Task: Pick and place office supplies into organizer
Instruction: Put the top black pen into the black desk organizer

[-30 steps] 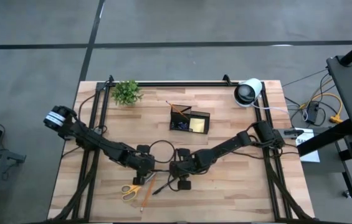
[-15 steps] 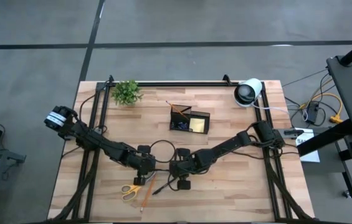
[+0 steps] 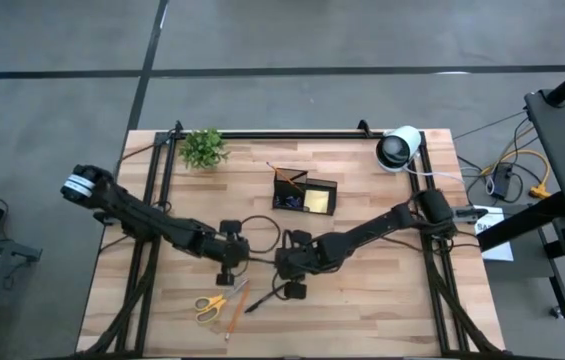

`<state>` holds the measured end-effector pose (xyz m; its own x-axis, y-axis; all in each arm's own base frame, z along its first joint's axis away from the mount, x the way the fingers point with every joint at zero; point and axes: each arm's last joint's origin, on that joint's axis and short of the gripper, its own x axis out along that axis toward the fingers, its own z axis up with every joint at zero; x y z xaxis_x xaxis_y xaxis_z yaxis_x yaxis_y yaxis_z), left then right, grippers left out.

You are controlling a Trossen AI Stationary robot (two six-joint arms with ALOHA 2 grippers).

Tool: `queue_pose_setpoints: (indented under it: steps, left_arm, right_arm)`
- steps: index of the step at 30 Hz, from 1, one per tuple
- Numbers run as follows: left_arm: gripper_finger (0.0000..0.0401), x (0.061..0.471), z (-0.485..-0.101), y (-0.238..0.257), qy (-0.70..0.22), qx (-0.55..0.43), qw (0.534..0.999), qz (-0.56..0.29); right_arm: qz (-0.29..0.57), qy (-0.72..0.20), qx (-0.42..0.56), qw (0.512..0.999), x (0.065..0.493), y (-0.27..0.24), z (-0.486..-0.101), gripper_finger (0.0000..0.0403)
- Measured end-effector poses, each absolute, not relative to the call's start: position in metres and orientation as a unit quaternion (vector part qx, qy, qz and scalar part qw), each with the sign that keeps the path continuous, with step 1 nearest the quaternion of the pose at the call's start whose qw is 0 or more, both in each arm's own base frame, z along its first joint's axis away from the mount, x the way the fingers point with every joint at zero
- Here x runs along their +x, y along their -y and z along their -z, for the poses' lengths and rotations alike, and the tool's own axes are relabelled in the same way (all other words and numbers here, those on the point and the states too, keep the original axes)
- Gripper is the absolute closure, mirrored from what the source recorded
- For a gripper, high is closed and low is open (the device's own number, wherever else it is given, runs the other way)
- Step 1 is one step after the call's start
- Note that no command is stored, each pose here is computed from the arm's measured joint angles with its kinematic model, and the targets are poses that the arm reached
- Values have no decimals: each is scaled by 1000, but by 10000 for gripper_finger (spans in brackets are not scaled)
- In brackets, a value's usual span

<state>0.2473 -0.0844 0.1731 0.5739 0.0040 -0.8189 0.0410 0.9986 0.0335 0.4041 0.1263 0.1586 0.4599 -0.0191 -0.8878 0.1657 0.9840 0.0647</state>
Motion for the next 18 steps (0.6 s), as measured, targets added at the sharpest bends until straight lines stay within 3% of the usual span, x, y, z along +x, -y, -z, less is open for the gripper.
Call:
queue_pose_setpoints:
  steps: [11,18]
  left_arm:
    - [389,246,-274,11,-502,240,828,-65]
    - [389,271,-329,-55,-530,404,736,-120]
  right_arm:
    - [231,-513,63,825,344,-132,-223,295]
    - [293,-466,90,830,333,-130,-238,306]
